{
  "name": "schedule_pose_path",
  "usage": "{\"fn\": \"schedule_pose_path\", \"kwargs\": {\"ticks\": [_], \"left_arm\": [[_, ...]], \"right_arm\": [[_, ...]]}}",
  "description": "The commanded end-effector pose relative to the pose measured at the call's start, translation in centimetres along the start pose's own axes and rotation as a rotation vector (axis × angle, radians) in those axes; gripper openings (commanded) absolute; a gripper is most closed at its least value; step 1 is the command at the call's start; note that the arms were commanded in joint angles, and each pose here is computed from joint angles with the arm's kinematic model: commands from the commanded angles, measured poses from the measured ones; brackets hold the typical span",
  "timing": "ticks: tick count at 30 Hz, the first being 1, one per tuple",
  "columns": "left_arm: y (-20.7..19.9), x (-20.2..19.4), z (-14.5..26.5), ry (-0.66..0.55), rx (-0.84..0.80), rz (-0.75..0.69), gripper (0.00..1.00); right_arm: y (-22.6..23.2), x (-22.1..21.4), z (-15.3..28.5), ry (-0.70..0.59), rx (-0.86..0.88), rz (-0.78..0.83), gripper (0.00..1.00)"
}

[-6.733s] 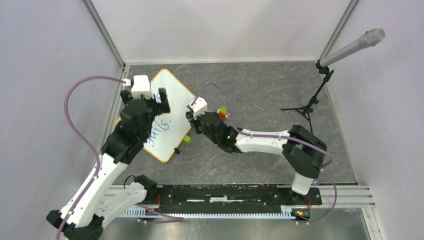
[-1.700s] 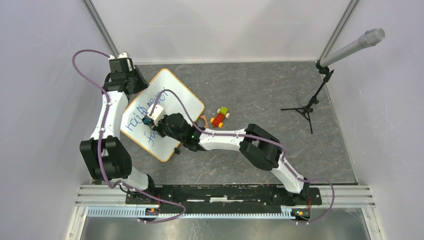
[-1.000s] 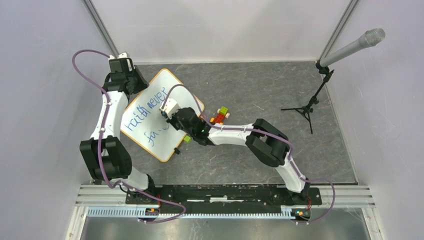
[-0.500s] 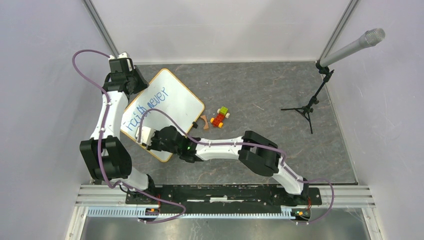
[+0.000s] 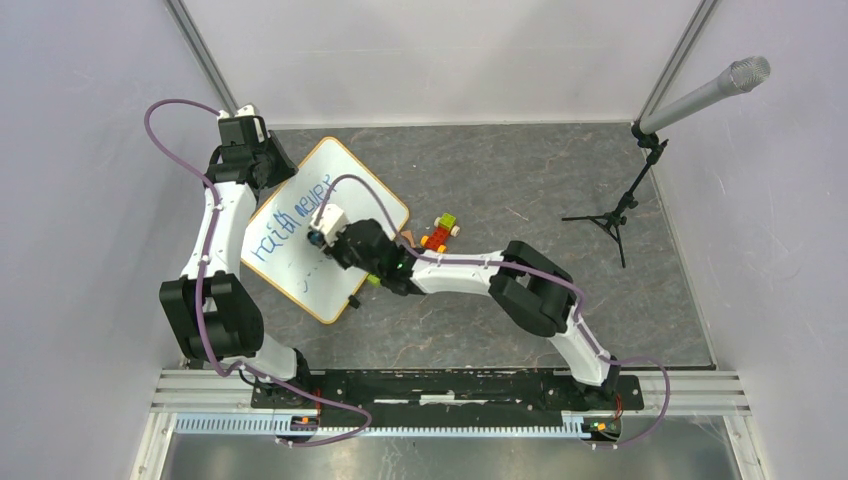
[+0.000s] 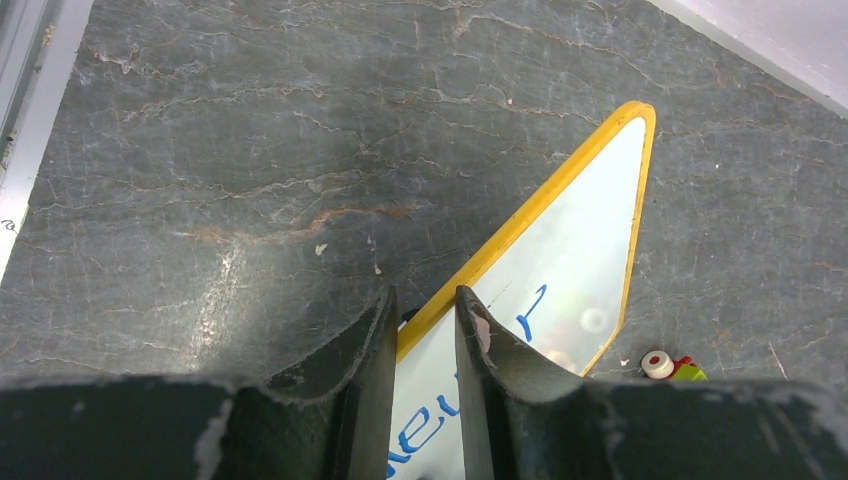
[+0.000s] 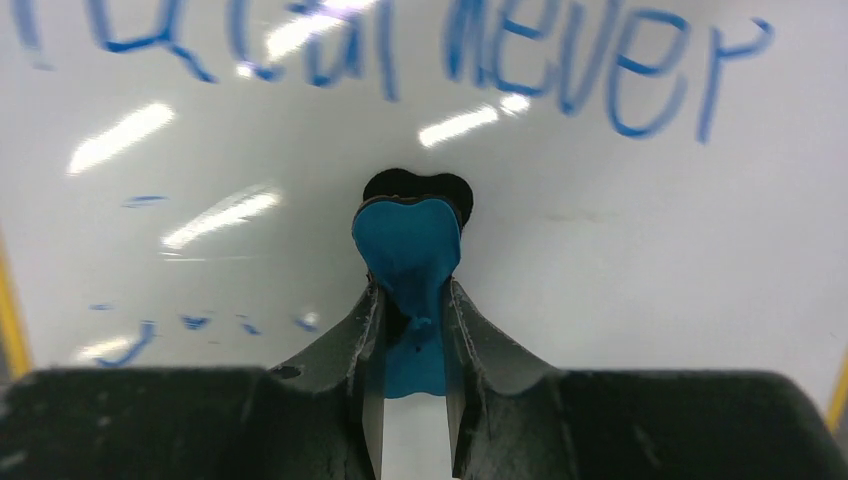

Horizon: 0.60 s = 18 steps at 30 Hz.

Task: Erase the whiteboard

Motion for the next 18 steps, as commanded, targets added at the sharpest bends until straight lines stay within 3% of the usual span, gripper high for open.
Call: {"fn": "schedule_pose_path", "kwargs": {"ticks": [1, 6, 15, 18], "left_arm": [[-0.6, -0.7, 0.6, 0.047, -0.036, 0.057, 0.33], [-0.6, -0.7, 0.6, 0.048, -0.036, 0.058, 0.33], [-0.5, -0.6, 0.6, 0.045, -0.033, 0.057, 0.33], [-0.5, -0.6, 0.6, 0.044, -0.033, 0.056, 0.33]], "right_arm": [[-4.4, -4.7, 1.3, 0.187, -0.167, -0.043, 0.24], [-2.8, -3.4, 1.0, 0.159, -0.129, 0.001, 0.24], [7.1, 0.8, 1.3, -0.01, 0.121, 0.264, 0.24], [8.2, 1.5, 1.0, -0.031, 0.144, 0.229, 0.25]]}}
Point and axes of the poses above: each gripper's point midway between its finger pads, its own z axis back along the fingers, its own y axis along the line the jaws close on, x = y × z, the point moved 9 cm from there along z, back along the fingers, and after that the axes turned 6 degrees about z, right-handed, at the moved point
